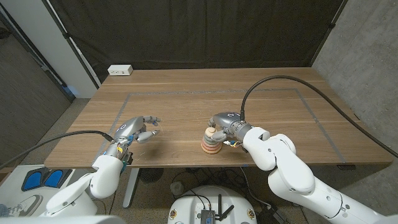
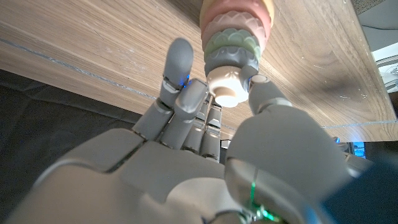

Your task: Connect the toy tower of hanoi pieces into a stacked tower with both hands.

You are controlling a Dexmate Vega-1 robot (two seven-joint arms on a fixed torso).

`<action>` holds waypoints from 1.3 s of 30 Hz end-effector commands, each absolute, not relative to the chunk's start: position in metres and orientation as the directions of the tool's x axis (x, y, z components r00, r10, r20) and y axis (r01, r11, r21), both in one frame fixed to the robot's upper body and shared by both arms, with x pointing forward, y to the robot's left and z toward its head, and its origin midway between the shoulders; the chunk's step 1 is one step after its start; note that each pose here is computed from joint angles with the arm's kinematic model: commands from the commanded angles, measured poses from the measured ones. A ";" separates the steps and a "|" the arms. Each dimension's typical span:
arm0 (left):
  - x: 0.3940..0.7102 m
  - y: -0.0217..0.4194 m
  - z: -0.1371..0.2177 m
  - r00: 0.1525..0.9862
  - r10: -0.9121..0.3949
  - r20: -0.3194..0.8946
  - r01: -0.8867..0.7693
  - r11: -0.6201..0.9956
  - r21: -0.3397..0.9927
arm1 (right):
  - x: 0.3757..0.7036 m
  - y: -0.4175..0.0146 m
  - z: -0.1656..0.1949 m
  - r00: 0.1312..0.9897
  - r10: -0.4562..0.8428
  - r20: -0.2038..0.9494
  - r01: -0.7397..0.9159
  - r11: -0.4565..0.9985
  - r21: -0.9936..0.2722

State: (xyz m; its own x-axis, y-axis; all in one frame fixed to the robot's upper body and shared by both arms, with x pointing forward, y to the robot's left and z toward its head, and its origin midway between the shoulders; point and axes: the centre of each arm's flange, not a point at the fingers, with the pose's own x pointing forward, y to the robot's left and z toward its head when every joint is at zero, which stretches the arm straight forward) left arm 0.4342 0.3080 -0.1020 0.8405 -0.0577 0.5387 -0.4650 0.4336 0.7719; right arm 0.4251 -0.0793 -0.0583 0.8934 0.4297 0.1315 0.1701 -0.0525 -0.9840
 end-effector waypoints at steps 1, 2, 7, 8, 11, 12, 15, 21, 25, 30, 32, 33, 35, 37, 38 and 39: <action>0.436 0.309 -0.103 0.844 -0.059 0.533 -0.459 0.434 0.775 | 0.431 -0.082 -0.063 0.902 0.415 0.119 0.154 -0.053 -0.987; 0.436 0.309 -0.103 0.844 -0.059 0.532 -0.459 0.434 0.776 | 0.431 -0.082 -0.063 0.902 0.415 0.119 0.155 -0.054 -0.986; 0.436 0.310 -0.103 0.844 -0.058 0.532 -0.459 0.432 0.776 | 0.430 -0.081 -0.064 0.905 0.409 0.113 0.151 -0.061 -0.987; 0.437 0.310 -0.102 0.844 -0.059 0.532 -0.459 0.433 0.776 | 0.430 -0.081 -0.064 0.906 0.408 0.111 0.149 -0.062 -0.987; 0.437 0.310 -0.103 0.844 -0.061 0.532 -0.458 0.434 0.776 | 0.430 -0.081 -0.065 0.908 0.405 0.108 0.147 -0.064 -0.987; 0.437 0.310 -0.102 0.844 -0.061 0.532 -0.457 0.435 0.776 | 0.430 -0.081 -0.065 0.908 0.405 0.108 0.146 -0.064 -0.987; 0.437 0.309 -0.102 0.844 -0.062 0.533 -0.458 0.434 0.776 | 0.429 -0.081 -0.065 0.911 0.400 0.104 0.144 -0.071 -0.987; 0.436 0.309 -0.102 0.842 -0.060 0.536 -0.461 0.433 0.774 | 0.427 -0.081 -0.066 0.914 0.393 0.105 0.145 -0.075 -0.987; 0.435 0.309 -0.102 0.840 -0.060 0.539 -0.464 0.433 0.773 | 0.425 -0.082 -0.066 0.914 0.392 0.106 0.149 -0.083 -0.985; 0.434 0.309 -0.102 0.839 -0.060 0.540 -0.466 0.432 0.772 | 0.423 -0.082 -0.066 0.913 0.392 0.110 0.158 -0.092 -0.983; 0.434 0.309 -0.102 0.839 -0.060 0.540 -0.466 0.433 0.772 | 0.422 -0.082 -0.067 0.915 0.390 0.106 0.157 -0.099 -0.983; 0.434 0.309 -0.102 0.839 -0.061 0.541 -0.466 0.433 0.772 | 0.422 -0.082 -0.067 0.915 0.388 0.111 0.162 -0.101 -0.982; 0.434 0.308 -0.102 0.840 -0.063 0.540 -0.464 0.432 0.773 | 0.421 -0.083 -0.067 0.916 0.385 0.109 0.163 -0.109 -0.981; 0.434 0.308 -0.102 0.840 -0.065 0.539 -0.463 0.432 0.774 | 0.421 -0.083 -0.068 0.917 0.383 0.109 0.164 -0.114 -0.980; 0.434 0.307 -0.102 0.840 -0.066 0.538 -0.462 0.432 0.775 | 0.420 -0.082 -0.068 0.917 0.383 0.113 0.168 -0.115 -0.979; 0.434 0.307 -0.102 0.840 -0.068 0.538 -0.461 0.432 0.775 | 0.420 -0.082 -0.068 0.916 0.383 0.117 0.173 -0.117 -0.978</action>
